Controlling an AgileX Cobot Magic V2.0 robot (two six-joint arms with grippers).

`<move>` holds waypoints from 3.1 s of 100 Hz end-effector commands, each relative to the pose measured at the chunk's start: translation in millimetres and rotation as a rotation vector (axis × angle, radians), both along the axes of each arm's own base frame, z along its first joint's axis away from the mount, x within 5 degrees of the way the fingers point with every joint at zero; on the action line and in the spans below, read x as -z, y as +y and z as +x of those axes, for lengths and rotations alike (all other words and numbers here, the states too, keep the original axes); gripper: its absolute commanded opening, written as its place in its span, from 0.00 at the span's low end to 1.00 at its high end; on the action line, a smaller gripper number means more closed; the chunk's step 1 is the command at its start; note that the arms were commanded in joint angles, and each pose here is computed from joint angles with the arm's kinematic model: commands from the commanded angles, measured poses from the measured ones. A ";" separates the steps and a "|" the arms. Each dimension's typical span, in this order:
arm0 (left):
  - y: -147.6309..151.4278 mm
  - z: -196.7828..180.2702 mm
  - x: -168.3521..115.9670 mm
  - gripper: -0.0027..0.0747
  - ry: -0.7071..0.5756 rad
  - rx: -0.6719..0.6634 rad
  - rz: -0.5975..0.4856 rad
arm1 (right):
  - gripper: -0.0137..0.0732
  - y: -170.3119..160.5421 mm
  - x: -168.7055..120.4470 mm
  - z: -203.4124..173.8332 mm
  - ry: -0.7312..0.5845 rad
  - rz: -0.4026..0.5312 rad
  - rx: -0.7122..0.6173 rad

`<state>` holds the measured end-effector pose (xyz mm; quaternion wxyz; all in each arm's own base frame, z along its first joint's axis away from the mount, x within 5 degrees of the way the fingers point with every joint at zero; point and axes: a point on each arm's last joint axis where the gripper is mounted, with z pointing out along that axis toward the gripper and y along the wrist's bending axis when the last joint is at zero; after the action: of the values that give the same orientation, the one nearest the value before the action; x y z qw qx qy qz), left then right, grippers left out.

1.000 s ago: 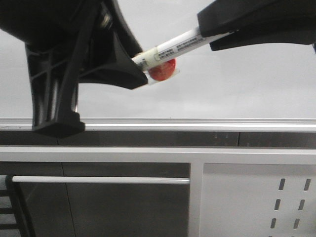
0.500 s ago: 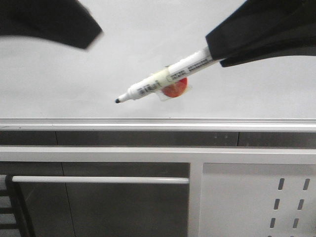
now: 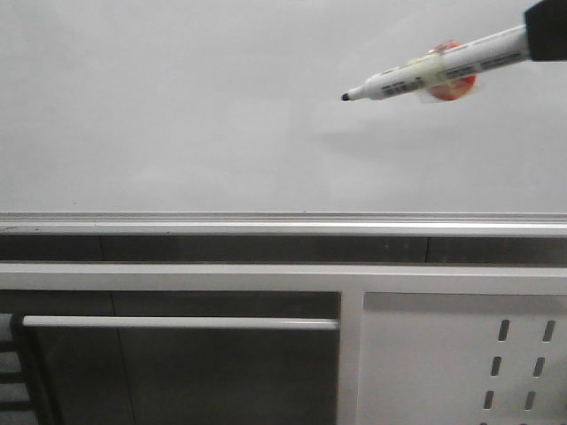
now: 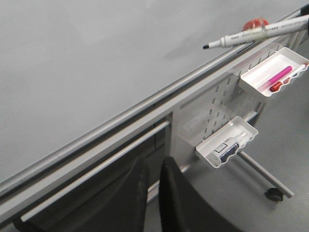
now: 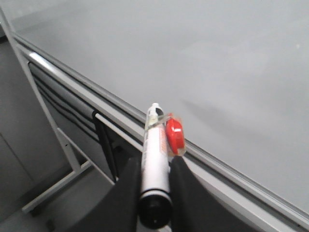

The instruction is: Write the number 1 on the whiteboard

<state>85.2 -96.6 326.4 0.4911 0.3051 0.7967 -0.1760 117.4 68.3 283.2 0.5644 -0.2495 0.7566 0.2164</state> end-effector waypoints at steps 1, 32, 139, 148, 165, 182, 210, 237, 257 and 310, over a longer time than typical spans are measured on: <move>-1.9 -5.4 -7.4 0.01 -0.031 0.055 -0.119 | 0.10 -6.9 -6.4 -8.4 -0.074 0.032 0.059; 16.4 -14.1 1.4 0.01 -0.149 0.071 -0.194 | 0.10 -12.1 -1.0 -28.6 -0.138 0.051 0.059; 94.0 -47.7 46.9 0.01 -0.243 -0.353 -0.491 | 0.10 -12.5 12.9 -29.1 -0.106 0.026 0.058; 93.3 -48.2 47.9 0.01 -0.213 -0.366 -0.517 | 0.10 -12.7 12.9 -29.0 -0.107 0.026 0.060; 93.4 -48.2 48.0 0.01 -0.212 -0.367 -0.516 | 0.10 -13.5 12.6 -28.3 -0.111 0.025 0.072; 93.4 -48.2 48.0 0.01 -0.212 -0.367 -0.516 | 0.10 -14.3 12.4 -27.7 -0.114 0.025 0.083; 93.4 -48.2 48.0 0.01 -0.212 -0.367 -0.516 | 0.10 -14.3 13.0 -27.8 -0.113 0.023 0.082; 93.4 -48.2 48.0 0.01 -0.212 -0.367 -0.516 | 0.10 -14.5 15.5 -28.7 -0.108 -0.019 0.071; 93.4 -48.2 48.0 0.01 -0.212 -0.367 -0.516 | 0.10 -25.1 18.0 -24.3 -0.019 -0.003 0.216; 93.4 -48.2 48.0 0.01 -0.212 -0.367 -0.516 | 0.10 -37.4 -4.4 -57.4 -0.260 0.128 0.203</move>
<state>38.3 -1.2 265.1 0.6335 0.0317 0.7388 -0.2279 61.2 33.4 267.7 0.6387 -0.1770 0.7306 0.1643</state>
